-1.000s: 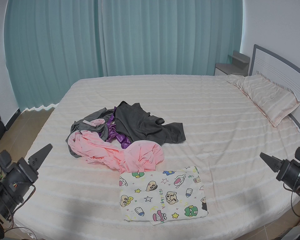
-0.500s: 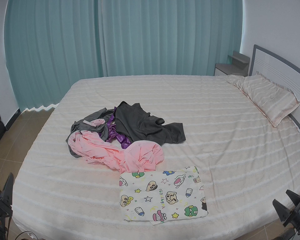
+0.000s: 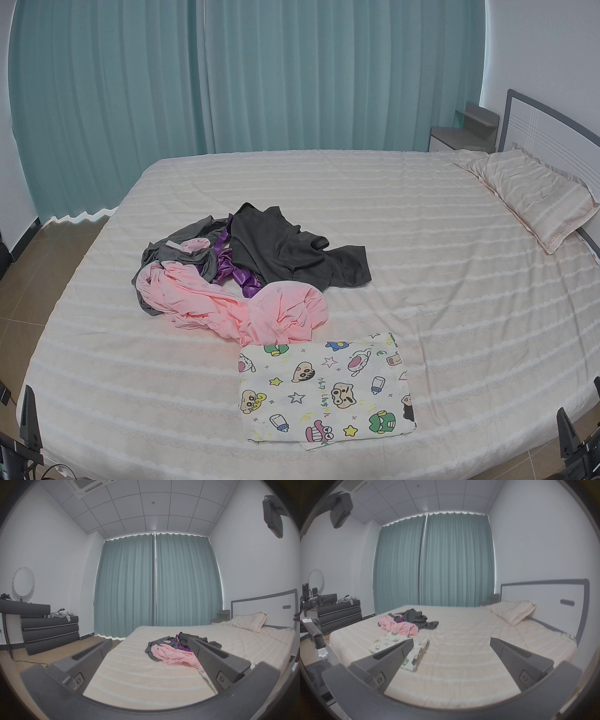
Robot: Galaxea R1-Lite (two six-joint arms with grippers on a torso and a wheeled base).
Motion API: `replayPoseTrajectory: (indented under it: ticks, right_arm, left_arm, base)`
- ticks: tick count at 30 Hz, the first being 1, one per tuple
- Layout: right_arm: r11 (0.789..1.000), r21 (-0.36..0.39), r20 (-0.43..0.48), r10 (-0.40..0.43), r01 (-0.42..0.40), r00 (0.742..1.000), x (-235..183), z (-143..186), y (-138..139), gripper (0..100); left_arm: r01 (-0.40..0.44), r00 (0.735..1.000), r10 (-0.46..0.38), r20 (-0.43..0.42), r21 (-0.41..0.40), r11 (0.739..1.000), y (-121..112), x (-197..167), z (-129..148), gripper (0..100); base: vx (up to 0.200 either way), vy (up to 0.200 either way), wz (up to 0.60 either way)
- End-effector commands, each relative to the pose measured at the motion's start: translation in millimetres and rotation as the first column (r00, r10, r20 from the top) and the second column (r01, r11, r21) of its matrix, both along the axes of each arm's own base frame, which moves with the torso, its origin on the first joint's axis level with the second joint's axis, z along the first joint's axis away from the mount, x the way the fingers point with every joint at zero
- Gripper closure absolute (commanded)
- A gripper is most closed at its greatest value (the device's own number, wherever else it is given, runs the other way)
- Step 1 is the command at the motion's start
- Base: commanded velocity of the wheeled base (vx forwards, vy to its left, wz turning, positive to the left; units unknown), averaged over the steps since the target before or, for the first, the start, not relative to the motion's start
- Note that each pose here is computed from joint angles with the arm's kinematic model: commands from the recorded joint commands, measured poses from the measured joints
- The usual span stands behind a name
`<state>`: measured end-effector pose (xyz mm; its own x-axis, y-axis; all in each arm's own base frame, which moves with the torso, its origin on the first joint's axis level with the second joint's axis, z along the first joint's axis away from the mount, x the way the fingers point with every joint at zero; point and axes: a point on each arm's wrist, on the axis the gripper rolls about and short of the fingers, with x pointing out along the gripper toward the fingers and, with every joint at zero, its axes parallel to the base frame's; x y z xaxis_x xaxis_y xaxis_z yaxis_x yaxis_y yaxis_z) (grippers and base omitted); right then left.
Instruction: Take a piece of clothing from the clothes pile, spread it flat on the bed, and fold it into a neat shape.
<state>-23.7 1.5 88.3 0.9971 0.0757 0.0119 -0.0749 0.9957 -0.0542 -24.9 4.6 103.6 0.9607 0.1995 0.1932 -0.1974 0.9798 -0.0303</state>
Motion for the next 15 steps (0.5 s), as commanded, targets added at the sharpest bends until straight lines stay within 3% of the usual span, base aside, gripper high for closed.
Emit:
replayPoseTrajectory:
  ticks: [1, 3, 4, 8, 13, 15]
  right_arm:
    - [1.000, -0.017, 0.029, -0.024, 0.024, 0.999, 0.8, -8.8, -0.6, 0]
    - [0.999, 0.012, -0.014, -0.048, 0.048, 0.999, 0.7, -12.5, -1.1, 0]
    - [0.999, 0.012, -0.014, -0.048, 0.048, 0.999, 0.7, -12.5, -1.1, 0]
    - [0.998, 0.033, -0.011, -0.057, 0.057, 0.998, 0.9, -12.5, -1.3, 0]
    - [0.996, 0.063, -0.012, -0.063, 0.063, 0.998, 0.9, -12.4, -1.5, 0]
    - [0.996, 0.064, -0.012, -0.063, 0.063, 0.998, 0.9, -12.4, -1.5, 0]
  left_arm:
    - [0.018, 0.999, -0.018, -0.047, 0.004, 1.000, -0.6, 0.7, -12.5, 0]
    - [0.023, 0.991, -0.022, -0.133, 0.006, 1.000, -0.7, 1.7, -21.2, 0]
    - [0.023, 0.991, -0.022, -0.133, 0.006, 1.000, -0.7, 1.7, -21.2, 0]
    - [0.157, 0.979, -0.154, -0.133, 0.012, 0.988, -3.7, 1.9, -21.4, 0]
    - [0.342, 0.931, -0.339, -0.137, -0.001, 0.940, -7.9, 1.8, -21.9, 0]
    - [0.376, 0.918, -0.373, -0.138, 0.000, 0.927, -8.7, 1.7, -21.9, 0]
  base:
    - [0.000, 0.000, 0.00]
    - [0.000, 0.000, 0.00]
    - [0.000, 0.000, 0.00]
    - [0.000, 0.000, 0.00]
    - [0.000, 0.000, 0.00]
    - [0.000, 0.000, 0.00]
